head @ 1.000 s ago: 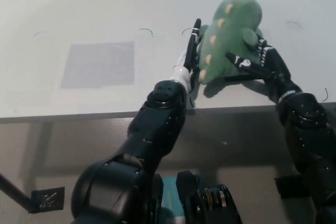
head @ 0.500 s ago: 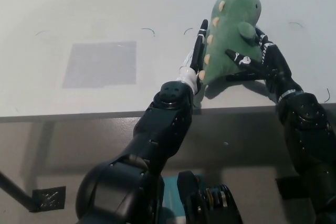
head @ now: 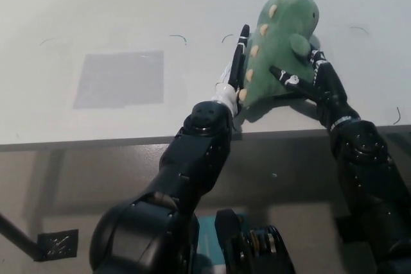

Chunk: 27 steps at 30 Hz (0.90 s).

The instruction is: Use both hands to pick up a dinasour on the right side and move it to the left side

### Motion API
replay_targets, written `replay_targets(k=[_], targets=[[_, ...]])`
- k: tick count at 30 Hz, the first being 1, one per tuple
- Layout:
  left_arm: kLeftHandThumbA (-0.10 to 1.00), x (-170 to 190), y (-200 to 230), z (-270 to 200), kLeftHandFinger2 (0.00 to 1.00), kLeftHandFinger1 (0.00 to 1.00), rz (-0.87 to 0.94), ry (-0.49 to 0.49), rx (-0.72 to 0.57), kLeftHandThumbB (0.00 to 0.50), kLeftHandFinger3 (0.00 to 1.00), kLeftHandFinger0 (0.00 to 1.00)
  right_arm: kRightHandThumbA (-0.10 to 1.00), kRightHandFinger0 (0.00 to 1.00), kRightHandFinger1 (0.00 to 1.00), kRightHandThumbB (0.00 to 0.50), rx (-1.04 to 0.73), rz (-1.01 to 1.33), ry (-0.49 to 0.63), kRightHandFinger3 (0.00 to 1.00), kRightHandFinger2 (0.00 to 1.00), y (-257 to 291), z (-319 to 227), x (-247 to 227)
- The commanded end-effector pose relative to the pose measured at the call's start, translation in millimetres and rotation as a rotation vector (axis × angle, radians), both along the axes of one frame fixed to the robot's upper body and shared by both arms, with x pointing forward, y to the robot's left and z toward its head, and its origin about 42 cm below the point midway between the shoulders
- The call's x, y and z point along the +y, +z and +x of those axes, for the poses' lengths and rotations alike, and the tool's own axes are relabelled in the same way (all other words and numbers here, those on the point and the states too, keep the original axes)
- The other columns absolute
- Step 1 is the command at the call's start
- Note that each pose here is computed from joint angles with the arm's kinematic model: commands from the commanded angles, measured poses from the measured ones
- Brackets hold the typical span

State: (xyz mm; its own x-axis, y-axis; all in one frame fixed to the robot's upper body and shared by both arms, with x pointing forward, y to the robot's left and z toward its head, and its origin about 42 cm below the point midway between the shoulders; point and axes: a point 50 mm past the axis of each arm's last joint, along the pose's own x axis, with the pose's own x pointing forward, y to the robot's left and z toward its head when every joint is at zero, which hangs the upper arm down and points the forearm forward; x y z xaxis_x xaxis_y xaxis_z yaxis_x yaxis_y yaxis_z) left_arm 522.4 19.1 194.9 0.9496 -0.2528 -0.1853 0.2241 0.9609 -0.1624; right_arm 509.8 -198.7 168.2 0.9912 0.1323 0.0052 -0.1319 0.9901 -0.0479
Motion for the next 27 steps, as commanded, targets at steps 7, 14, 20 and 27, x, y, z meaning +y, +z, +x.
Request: replay_targets(k=[7,14,20,27], targets=[[1.00,-7,-21,-15,1.00,1.00,0.015,-0.092,-0.015,0.351,1.00,1.00,1.00,1.00,1.00,0.198,-0.008,-0.087,0.085,1.00,1.00,-9,1,50],[1.00,27,-44,-17,1.00,1.00,0.041,-0.013,-0.018,0.387,1.00,1.00,1.00,1.00,1.00,0.191,0.035,-0.067,0.130,1.00,1.00,-23,-7,91],[1.00,52,-60,-25,1.00,1.00,0.027,0.080,-0.034,0.311,1.00,1.00,1.00,1.00,1.00,0.102,0.044,-0.051,0.182,1.00,1.00,-28,-18,132],[1.00,83,-60,-30,1.00,1.00,0.037,0.151,-0.072,0.287,1.00,1.00,1.00,1.00,1.00,0.122,0.055,-0.013,0.240,1.00,1.00,-23,-25,165]])
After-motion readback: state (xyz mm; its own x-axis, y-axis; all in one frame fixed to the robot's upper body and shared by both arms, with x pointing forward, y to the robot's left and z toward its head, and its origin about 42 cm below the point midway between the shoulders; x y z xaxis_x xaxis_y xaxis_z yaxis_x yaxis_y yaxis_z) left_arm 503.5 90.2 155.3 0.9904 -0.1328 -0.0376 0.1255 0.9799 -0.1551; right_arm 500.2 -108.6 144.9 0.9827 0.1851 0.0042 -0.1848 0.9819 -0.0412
